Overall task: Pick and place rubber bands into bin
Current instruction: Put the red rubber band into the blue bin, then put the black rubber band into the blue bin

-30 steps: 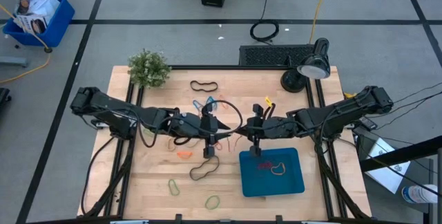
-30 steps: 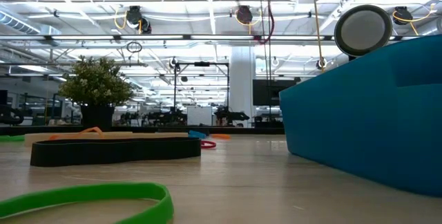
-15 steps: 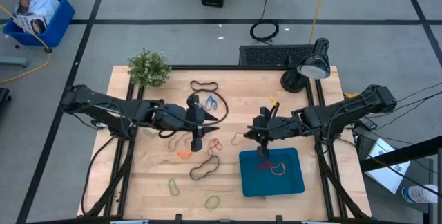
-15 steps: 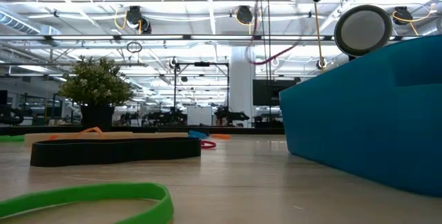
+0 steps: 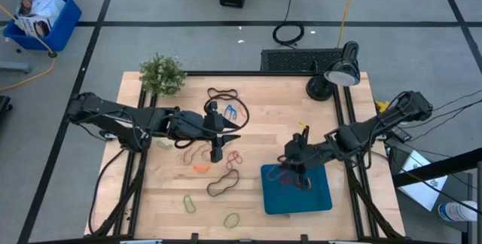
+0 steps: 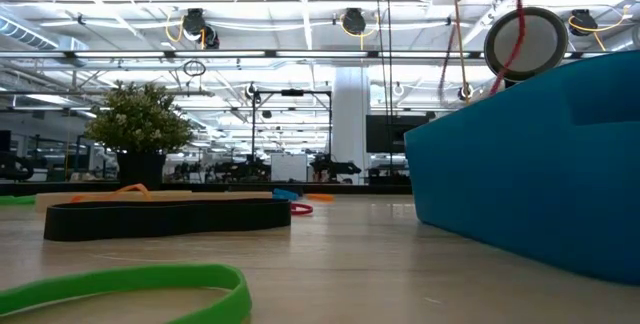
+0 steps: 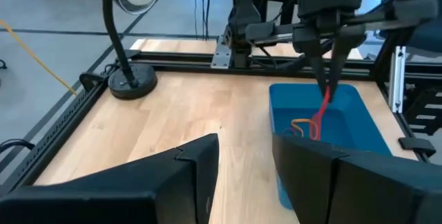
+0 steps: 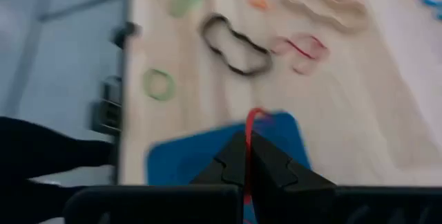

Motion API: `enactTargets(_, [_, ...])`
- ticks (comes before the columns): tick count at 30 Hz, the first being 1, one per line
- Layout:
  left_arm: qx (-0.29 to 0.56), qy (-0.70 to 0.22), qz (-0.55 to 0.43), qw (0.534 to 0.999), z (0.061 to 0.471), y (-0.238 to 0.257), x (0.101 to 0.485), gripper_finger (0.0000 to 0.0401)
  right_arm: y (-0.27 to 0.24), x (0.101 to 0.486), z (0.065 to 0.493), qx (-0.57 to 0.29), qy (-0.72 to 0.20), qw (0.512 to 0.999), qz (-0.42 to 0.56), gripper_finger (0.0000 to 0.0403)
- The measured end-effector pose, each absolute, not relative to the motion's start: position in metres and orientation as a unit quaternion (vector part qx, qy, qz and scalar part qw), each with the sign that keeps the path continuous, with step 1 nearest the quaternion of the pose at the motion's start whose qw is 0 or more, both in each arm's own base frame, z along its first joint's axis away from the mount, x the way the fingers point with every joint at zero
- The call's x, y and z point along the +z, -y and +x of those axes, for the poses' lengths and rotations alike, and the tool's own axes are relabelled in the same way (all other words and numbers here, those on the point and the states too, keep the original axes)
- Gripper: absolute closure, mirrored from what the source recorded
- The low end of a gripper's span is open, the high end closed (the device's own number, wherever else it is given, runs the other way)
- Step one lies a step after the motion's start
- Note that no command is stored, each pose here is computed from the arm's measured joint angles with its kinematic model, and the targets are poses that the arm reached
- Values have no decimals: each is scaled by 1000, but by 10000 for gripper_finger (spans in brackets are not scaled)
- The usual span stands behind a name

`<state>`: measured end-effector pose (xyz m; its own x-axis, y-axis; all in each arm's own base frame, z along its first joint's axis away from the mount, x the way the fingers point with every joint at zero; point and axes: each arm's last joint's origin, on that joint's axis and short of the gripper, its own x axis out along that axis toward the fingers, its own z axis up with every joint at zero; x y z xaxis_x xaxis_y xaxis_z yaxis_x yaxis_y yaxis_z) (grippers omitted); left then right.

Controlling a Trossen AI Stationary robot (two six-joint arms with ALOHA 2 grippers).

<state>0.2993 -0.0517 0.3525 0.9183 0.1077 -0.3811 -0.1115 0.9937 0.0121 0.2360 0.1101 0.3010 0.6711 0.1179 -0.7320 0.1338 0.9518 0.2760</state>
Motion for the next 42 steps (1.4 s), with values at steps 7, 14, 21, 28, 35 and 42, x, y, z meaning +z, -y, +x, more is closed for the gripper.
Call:
enactTargets(7, [56, -195, -5, 979, 300, 52, 352, 256, -120, 279, 234, -41, -475, 868, 141, 403])
enactTargets(14, [57, -195, -6, 979, 300, 51, 352, 256, -133, 261, 234, -55, -524, 838, 143, 403])
enactTargets(21, [57, -195, -7, 979, 300, 51, 352, 256, -142, 238, 238, -76, -576, 804, 130, 403])
enactTargets(28, [57, -195, -7, 979, 300, 51, 352, 256, -146, 232, 241, -64, -583, 800, 126, 402])
enactTargets(35, [57, -195, -8, 979, 300, 51, 352, 256, -147, 233, 242, -56, -580, 804, 121, 375])
enactTargets(42, [57, -195, -9, 979, 300, 51, 352, 256, -147, 233, 242, -61, -579, 803, 127, 320])
